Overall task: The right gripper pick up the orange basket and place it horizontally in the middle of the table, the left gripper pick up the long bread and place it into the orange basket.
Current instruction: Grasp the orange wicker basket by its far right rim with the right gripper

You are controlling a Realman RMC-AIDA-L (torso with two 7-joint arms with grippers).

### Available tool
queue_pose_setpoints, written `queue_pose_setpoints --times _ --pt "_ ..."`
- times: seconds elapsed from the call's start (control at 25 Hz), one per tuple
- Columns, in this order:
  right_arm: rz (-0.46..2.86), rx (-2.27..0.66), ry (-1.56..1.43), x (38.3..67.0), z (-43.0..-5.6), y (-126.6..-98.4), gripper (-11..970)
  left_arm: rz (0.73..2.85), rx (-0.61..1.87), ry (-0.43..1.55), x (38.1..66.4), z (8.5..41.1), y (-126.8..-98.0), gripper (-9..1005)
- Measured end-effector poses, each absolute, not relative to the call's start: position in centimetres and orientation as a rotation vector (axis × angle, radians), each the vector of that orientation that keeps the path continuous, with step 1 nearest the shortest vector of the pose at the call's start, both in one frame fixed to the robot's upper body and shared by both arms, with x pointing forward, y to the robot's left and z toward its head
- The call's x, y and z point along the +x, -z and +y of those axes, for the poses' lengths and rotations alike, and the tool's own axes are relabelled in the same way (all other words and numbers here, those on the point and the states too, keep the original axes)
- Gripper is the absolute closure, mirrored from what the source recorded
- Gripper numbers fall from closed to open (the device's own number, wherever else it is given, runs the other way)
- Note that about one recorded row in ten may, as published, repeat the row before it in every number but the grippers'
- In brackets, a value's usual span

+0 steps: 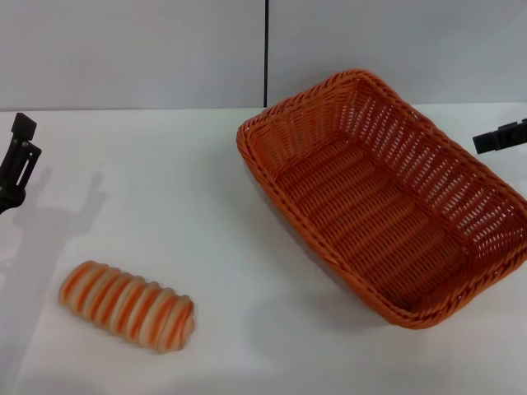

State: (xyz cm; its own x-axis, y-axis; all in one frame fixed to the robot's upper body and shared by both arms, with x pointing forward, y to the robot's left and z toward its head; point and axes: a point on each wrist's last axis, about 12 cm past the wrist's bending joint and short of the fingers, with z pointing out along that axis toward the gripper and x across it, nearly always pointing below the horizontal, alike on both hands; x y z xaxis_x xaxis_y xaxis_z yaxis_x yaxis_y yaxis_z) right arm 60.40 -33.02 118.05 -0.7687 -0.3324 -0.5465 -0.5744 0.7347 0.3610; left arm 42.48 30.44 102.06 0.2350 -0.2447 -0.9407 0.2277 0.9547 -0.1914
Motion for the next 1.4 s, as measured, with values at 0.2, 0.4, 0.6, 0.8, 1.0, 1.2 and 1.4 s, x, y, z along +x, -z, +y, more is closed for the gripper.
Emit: queue_pose_setpoints --times 0.2,0.4,0.6,0.8,1.0,1.2,1.4 --pt "2.498 -0.694 -0.726 60.4 -32.9 -117.0 343 1.292 -0.014 0.325 42.6 30.4 -102.1 184" --pt "2.519 -0.701 -0.719 60.6 -32.4 -116.0 354 1.292 -0.013 0.324 42.6 30.4 -102.1 184" --pt "2.518 -0.704 -0.719 60.6 -32.1 -115.4 364 1.293 -0.013 0.324 42.5 30.4 -102.1 184" --pt "2.523 -0.718 -0.745 60.5 -31.7 -114.8 374 1.295 -0.014 0.324 42.5 30.4 -102.1 184" --pt "2.521 -0.72 -0.748 60.5 -31.6 -114.3 385 1.299 -0.017 0.322 42.4 30.5 -102.0 184" --pt "2.518 -0.738 -0.741 60.3 -31.4 -113.8 395 1.3 -0.018 0.321 42.4 30.5 -102.0 184" --pt "2.509 -0.796 -0.725 60.2 -31.1 -113.4 588 1.302 -0.021 0.319 42.4 30.5 -101.9 184"
